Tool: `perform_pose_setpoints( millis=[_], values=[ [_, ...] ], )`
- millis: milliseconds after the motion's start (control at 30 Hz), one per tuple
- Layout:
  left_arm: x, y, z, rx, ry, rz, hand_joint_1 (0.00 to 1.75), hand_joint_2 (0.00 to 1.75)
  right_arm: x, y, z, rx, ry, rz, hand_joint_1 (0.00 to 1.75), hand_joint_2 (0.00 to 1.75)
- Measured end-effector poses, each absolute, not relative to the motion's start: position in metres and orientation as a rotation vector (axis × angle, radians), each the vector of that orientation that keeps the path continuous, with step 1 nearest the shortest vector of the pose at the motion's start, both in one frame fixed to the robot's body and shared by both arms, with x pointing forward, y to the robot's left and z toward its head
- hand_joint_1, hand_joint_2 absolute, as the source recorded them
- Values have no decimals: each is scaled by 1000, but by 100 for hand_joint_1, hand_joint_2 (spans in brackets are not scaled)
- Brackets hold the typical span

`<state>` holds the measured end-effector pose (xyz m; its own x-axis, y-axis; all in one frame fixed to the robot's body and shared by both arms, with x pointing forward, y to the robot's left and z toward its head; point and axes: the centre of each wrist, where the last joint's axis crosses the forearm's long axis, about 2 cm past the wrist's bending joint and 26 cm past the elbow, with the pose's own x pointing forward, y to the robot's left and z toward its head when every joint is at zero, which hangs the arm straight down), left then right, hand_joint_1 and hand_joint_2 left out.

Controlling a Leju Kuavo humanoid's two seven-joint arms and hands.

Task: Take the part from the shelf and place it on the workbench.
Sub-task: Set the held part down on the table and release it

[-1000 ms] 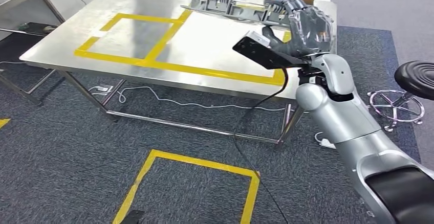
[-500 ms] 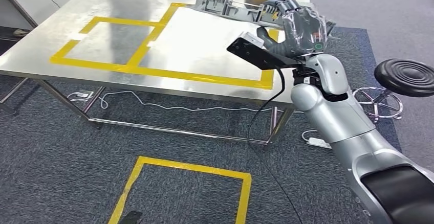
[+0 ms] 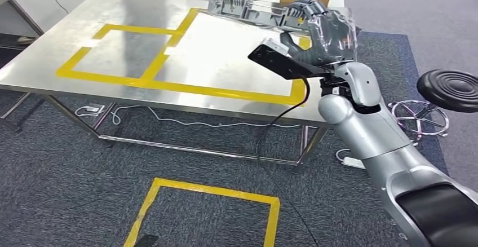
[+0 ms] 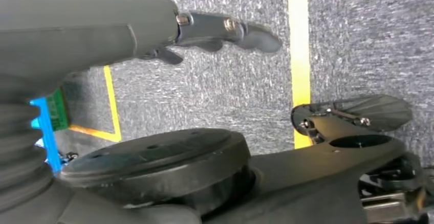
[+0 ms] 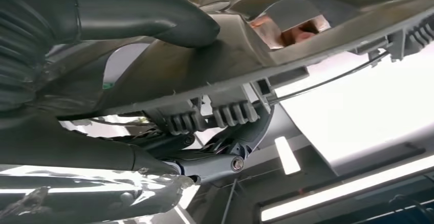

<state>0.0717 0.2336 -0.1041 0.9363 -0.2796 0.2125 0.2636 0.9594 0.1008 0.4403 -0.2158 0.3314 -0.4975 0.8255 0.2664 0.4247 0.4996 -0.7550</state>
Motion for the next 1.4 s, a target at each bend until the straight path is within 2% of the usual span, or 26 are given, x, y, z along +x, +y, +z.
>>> perform_pose_setpoints(
  millis=[1400],
  values=[
    [75,235,-104,72,-233,-278,0,175,441,-219,334,-1034,-2119,831,175,175]
  ],
)
